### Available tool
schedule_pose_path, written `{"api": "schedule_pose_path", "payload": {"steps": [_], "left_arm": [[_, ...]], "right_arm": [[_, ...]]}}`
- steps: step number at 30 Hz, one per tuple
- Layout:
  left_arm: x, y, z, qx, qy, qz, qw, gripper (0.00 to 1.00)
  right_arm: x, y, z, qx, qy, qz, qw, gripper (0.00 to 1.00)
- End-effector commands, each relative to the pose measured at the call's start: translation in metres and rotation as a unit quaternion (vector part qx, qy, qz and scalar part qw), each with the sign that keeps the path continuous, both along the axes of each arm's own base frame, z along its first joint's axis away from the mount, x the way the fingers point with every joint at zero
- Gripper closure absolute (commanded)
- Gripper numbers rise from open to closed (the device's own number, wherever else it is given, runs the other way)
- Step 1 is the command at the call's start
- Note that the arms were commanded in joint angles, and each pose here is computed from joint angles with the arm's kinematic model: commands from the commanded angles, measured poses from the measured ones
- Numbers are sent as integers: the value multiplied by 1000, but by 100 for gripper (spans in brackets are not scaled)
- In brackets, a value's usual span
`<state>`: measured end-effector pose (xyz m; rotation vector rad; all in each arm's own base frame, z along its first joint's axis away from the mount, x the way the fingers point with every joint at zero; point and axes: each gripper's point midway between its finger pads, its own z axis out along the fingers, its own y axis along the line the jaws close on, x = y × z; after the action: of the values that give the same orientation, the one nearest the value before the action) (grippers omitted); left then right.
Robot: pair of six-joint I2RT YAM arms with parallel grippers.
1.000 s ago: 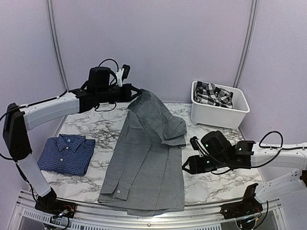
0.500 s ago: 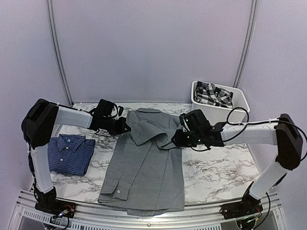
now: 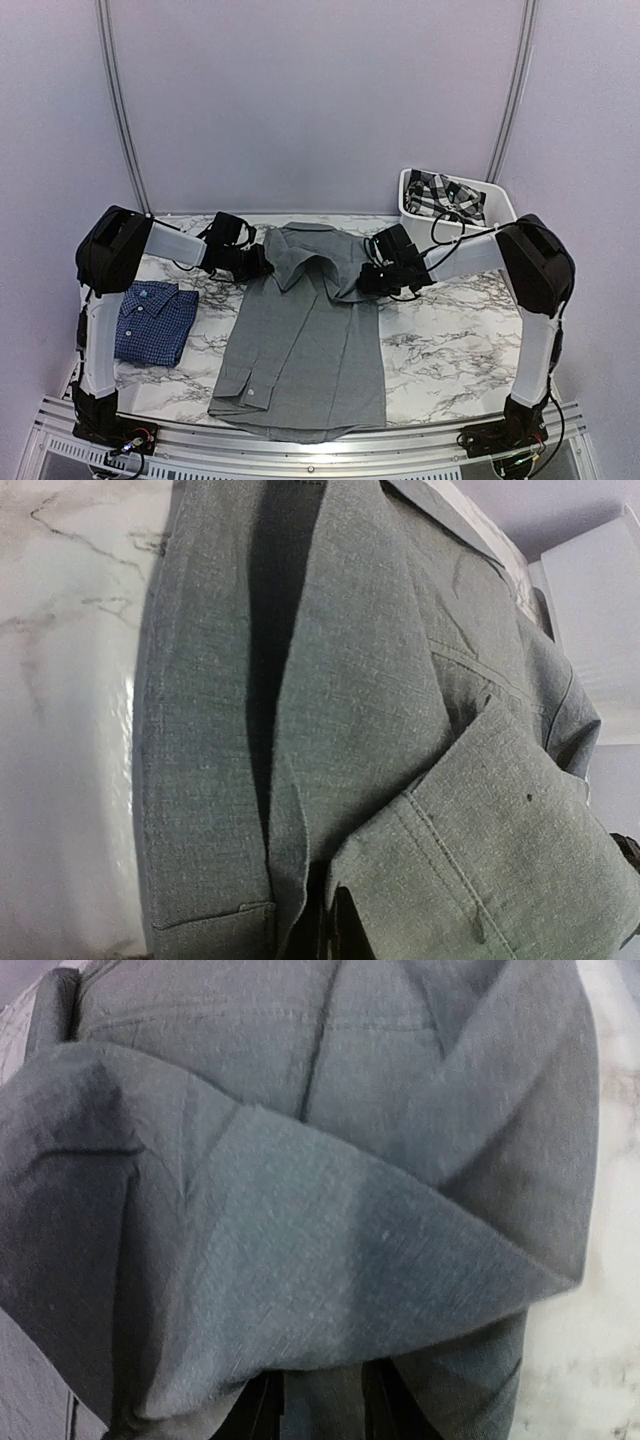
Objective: Fold and stack the long sleeve shirts
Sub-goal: Move the 1/3-folded shirt to the center of the board.
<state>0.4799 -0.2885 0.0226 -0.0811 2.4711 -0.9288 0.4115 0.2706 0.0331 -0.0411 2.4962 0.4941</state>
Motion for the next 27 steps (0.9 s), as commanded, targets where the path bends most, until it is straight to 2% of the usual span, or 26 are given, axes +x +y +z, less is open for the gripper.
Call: {"api": "schedule_pose_path", "payload": {"steps": [1,7,12,17,21,27], "left_arm": [[28,11,-10,-3,-1,37,999,100],[59,6,10,-7,-28,34,999,100],[68,-11,67,-23,-75,-15,997,100],[71,-25,124,-51,-121,-53,990,100],[68,-39,166,-74,-158,-80,981,100],[63,-49,210,-101,-188,-98,972,100]], "right_arm": [[42,0,4,-3,-15,13,1000,75],[80,0,13,-13,-18,24,999,71],[68,-1,59,-6,-43,31,999,60],[12,-4,90,-15,-48,38,998,52],[-53,-1,81,-43,-20,39,998,52],[-144,7,64,-30,28,26,999,53]]}}
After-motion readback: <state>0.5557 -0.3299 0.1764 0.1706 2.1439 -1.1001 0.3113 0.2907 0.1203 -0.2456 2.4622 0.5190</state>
